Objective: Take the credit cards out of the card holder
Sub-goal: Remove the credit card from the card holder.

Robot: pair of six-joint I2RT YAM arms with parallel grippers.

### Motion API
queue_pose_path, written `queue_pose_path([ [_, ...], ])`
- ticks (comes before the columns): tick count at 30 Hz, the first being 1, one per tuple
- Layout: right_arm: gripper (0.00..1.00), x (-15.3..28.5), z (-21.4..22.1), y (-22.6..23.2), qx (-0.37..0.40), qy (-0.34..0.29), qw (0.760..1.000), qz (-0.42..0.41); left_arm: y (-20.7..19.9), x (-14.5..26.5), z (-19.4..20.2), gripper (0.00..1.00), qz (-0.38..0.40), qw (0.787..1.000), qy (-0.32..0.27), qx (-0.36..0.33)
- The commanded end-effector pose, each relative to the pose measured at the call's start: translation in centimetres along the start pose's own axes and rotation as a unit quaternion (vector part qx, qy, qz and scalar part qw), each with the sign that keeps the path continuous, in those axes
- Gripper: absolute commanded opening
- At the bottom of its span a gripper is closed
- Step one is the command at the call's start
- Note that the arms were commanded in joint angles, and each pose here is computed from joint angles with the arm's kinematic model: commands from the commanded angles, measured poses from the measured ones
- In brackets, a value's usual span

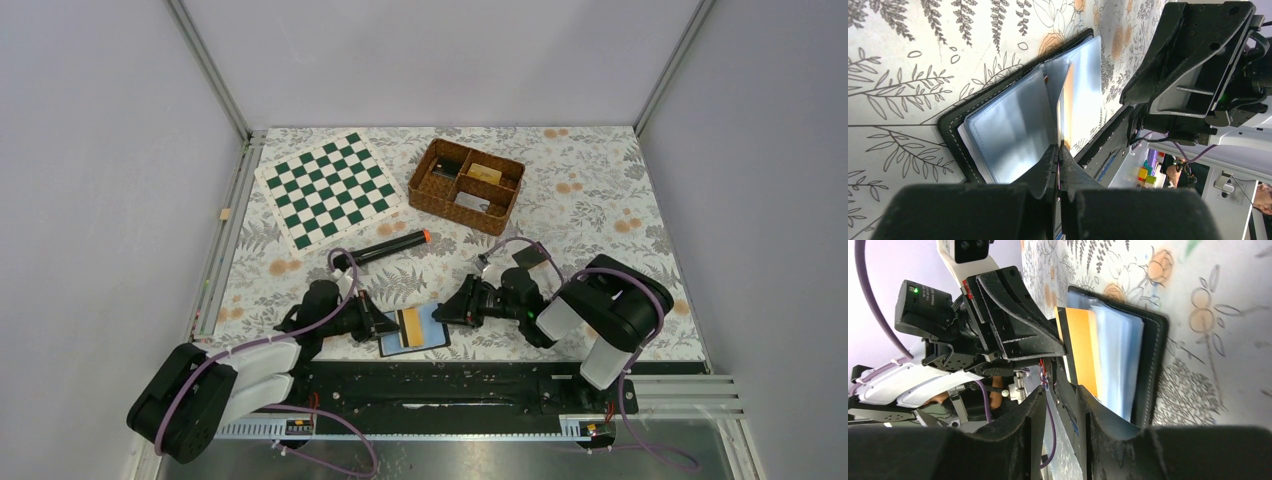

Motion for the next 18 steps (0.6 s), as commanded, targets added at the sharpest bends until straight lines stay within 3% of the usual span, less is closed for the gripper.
queue_pose_path([
  [1,0.35,-1.2,-0.4,0.1,0.033,0.003,0.999,0.022,-1.6,-0.2,-1.2,0.0,0.015,0.999,-0.018,-0.023],
  [12,0.35,-3.0,0.9,-3.6,-0.013,0.024,0.999,0.043,-1.2,-0.1,-1.5,0.0,0.009,1.0,-0.016,-0.009],
  [18,0.35,-2.0,1.1,-4.2,0.014,0.022,0.997,0.077,-1.3,0.3,-1.8,0.0,0.003,0.999,-0.028,-0.016],
])
Point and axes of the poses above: each gripper's point midway between its finger pads, its own x axis back along the fingers, its own y axis along the line the jaws close on, z = x × y, the point moved 3 cm from there along x, back along the fingers, and after that the axes turned 12 degrees about x, right-handed, at the moved point
